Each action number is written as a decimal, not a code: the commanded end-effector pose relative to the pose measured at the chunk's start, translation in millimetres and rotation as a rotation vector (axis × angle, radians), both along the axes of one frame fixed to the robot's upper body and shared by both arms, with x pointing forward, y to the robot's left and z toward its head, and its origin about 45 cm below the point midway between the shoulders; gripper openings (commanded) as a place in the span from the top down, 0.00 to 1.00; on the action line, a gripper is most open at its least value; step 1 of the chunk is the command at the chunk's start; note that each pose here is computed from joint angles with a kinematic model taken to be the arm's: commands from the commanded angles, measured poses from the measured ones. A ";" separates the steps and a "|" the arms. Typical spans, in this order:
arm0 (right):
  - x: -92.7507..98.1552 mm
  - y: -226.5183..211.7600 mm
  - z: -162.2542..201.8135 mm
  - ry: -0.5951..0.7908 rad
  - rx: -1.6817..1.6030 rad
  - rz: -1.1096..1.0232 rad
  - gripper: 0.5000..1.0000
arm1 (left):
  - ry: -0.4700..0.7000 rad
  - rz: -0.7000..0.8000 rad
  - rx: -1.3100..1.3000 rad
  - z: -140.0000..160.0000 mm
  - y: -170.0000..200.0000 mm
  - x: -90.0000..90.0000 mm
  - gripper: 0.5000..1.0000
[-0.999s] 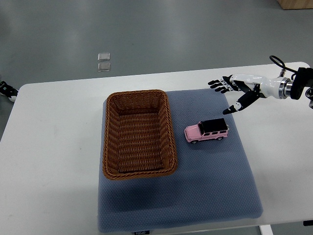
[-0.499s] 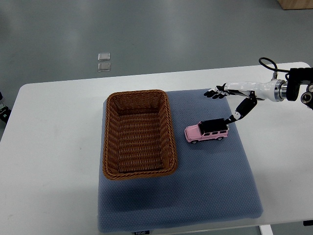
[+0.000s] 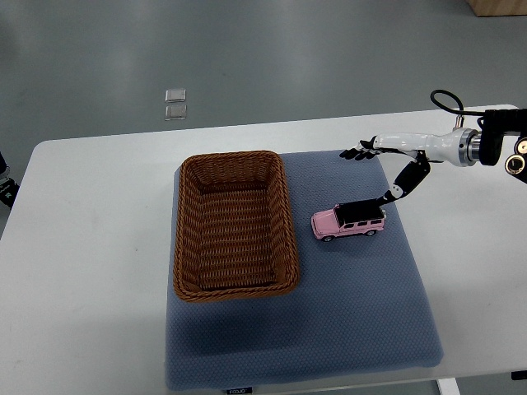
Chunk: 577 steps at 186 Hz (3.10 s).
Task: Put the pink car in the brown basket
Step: 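Lower the right hand over the pink car's black roof, then close the right hand's fingers around the pink car, then lift the pink car and carry it over the wicker basket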
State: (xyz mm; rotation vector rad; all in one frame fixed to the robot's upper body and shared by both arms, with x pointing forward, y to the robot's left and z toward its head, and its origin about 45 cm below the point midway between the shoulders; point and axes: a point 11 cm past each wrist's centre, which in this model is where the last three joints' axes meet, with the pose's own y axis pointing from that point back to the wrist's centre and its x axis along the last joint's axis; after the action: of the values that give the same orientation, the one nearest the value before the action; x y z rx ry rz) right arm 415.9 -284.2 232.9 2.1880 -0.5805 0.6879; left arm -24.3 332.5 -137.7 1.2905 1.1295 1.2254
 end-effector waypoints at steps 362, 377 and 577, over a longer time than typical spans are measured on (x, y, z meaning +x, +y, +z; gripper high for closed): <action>-31.5 42.4 -72.3 -0.044 -0.079 -0.002 0.50 | 0.001 0.000 0.001 0.0 0.4 -0.8 0.00; -30.9 41.9 -71.4 -0.047 -0.078 -0.002 0.55 | 0.000 0.000 0.000 0.0 -0.1 0.2 0.00; 1.4 26.7 -16.8 -0.187 -0.097 -0.027 0.97 | 0.001 0.000 0.001 0.0 0.4 -0.8 0.00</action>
State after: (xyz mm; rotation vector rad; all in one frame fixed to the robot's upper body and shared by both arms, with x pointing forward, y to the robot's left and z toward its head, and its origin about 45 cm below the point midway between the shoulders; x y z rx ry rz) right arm 409.3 -259.3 201.7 2.0422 -0.6438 0.8611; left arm -24.6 332.5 -137.7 1.2906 1.1300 1.2250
